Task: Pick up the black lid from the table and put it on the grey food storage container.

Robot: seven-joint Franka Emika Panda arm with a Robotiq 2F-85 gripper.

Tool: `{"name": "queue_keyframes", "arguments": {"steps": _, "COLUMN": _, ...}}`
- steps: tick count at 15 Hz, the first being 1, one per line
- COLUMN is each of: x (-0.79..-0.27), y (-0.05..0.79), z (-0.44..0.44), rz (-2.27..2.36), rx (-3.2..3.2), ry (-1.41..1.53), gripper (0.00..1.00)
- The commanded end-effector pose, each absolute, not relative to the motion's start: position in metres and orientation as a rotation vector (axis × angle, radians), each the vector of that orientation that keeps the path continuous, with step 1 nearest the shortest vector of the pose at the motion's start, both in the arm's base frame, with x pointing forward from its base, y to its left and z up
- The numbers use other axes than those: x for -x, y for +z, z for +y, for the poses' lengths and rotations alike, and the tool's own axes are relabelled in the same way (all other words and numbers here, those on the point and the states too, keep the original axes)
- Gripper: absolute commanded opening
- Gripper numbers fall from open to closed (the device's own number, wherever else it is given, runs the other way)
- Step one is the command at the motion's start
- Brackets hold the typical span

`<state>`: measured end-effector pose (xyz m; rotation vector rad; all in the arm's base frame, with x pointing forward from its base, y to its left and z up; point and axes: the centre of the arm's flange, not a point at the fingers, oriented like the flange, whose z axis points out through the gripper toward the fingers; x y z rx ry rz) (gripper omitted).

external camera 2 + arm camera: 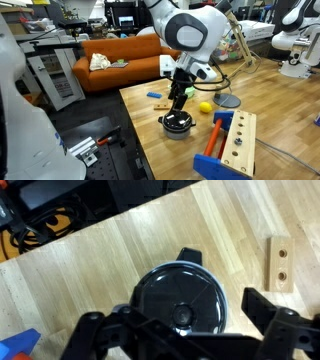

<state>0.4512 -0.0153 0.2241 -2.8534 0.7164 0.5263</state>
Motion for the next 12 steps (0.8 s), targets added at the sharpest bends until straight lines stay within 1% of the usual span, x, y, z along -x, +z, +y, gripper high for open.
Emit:
{"name": "queue_keyframes", "arguments": {"steps": 1, "x": -0.422, "y": 0.254, "z": -0.001, "rz": 0.682, "rx": 2.877, "ry": 0.544, "gripper": 1.0}}
{"name": "queue_keyframes", "arguments": {"steps": 4, "x": -0.397, "y": 0.272, "z": 0.02, "rz": 0.614, "rx": 2.869, "ry": 0.588, "gripper": 1.0}}
{"name": "queue_keyframes", "arguments": {"steps": 5, "x": -0.417, "y": 0.258, "z": 0.014, "rz": 0.635, "rx": 2.873, "ry": 0.576, "gripper": 1.0}}
{"name": "queue_keyframes", "arguments": {"steps": 7, "x": -0.405, "y": 0.266, "z": 0.022, "rz": 0.605, "rx": 2.879, "ry": 0.585, "gripper": 1.0}}
{"name": "queue_keyframes", "arguments": {"steps": 12, "x": -0.402, "y": 0.267, "z": 0.02, "rz": 0.61, "rx": 2.877, "ry": 0.584, "gripper": 1.0}}
